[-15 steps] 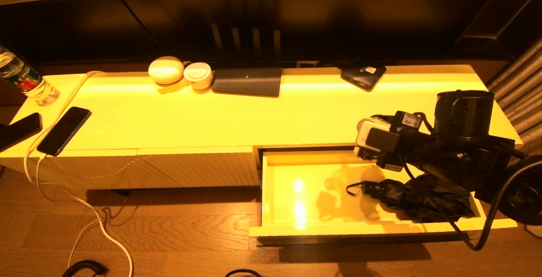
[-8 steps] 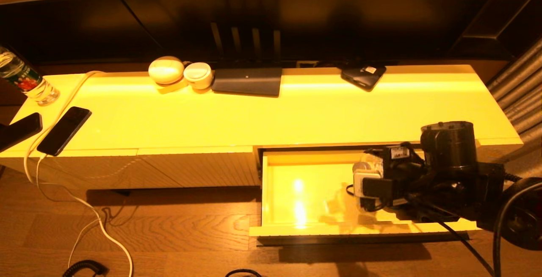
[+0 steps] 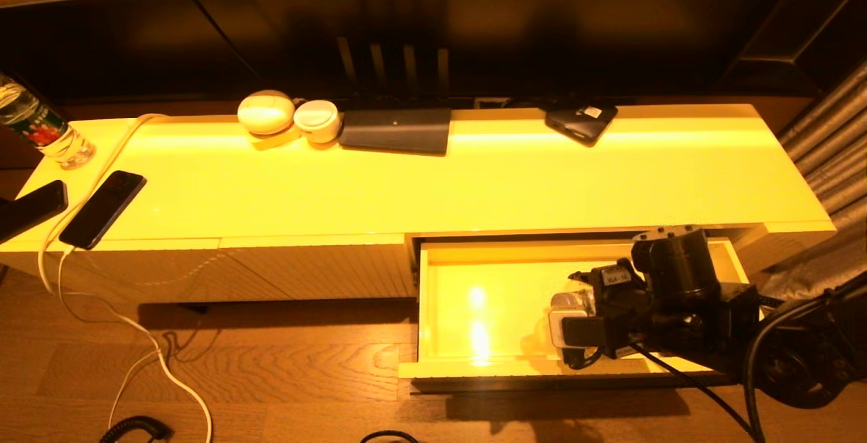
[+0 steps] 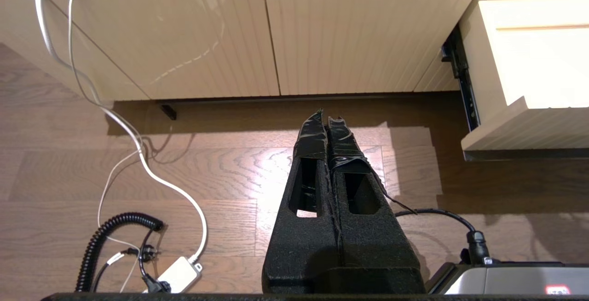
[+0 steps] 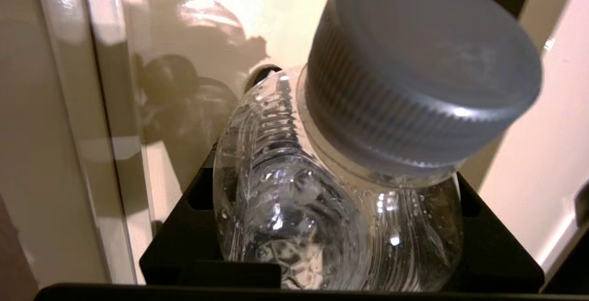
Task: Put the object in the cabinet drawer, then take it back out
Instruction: Put the mineral water in the drawer
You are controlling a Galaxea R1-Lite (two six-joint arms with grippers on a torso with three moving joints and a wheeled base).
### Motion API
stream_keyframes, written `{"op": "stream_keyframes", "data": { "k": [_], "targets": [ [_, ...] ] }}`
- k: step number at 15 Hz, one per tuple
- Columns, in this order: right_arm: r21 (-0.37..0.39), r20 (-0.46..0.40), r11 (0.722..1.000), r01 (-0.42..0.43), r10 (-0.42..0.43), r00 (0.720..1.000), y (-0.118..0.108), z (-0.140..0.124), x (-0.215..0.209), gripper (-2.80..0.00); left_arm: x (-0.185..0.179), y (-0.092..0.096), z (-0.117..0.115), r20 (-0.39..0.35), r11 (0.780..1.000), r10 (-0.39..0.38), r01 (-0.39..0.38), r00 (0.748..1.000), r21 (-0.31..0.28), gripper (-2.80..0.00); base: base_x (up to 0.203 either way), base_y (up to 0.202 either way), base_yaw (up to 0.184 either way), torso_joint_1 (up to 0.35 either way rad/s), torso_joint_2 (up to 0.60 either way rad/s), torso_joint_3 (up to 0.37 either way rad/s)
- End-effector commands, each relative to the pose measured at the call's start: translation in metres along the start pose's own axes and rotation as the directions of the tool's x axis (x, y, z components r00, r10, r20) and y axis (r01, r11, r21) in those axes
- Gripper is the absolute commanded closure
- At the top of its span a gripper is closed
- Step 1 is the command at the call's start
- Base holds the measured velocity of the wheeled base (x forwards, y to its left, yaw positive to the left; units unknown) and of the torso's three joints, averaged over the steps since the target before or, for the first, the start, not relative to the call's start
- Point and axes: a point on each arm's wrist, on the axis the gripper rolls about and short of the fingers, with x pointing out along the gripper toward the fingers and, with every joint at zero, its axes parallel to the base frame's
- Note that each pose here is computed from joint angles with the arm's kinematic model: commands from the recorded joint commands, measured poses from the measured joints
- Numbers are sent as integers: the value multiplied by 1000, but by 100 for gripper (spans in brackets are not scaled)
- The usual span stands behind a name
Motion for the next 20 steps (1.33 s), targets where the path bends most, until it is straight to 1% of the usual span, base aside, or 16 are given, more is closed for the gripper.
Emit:
{"op": "stream_keyframes", "data": {
  "k": [1,5,8,12,16,20],
  "targets": [
    [-17,-7,999,-43,43,999,9,2,18,0,0,0,0,-1,1000,0,0,1000,0,0,0,0,0,0,0,0],
    [-19,-25,998,-55,55,998,3,6,31,0,0,0,0,-1,1000,0,0,1000,0,0,0,0,0,0,0,0],
    [-26,-13,999,-35,35,999,-3,15,39,0,0,0,0,-1,1000,0,0,1000,0,0,0,0,0,0,0,0],
    [-37,-17,999,-22,21,1000,-6,25,47,0,0,0,0,-1,1000,0,0,1000,0,0,0,0,0,0,0,0],
    [-51,7,999,-10,10,1000,-8,39,52,0,0,0,0,-1,1000,0,0,1000,0,0,0,0,0,0,0,0],
    [-51,8,999,-7,7,1000,-8,40,52,0,0,0,0,-1,1000,0,0,1000,0,0,0,0,0,0,0,0]
  ]
}}
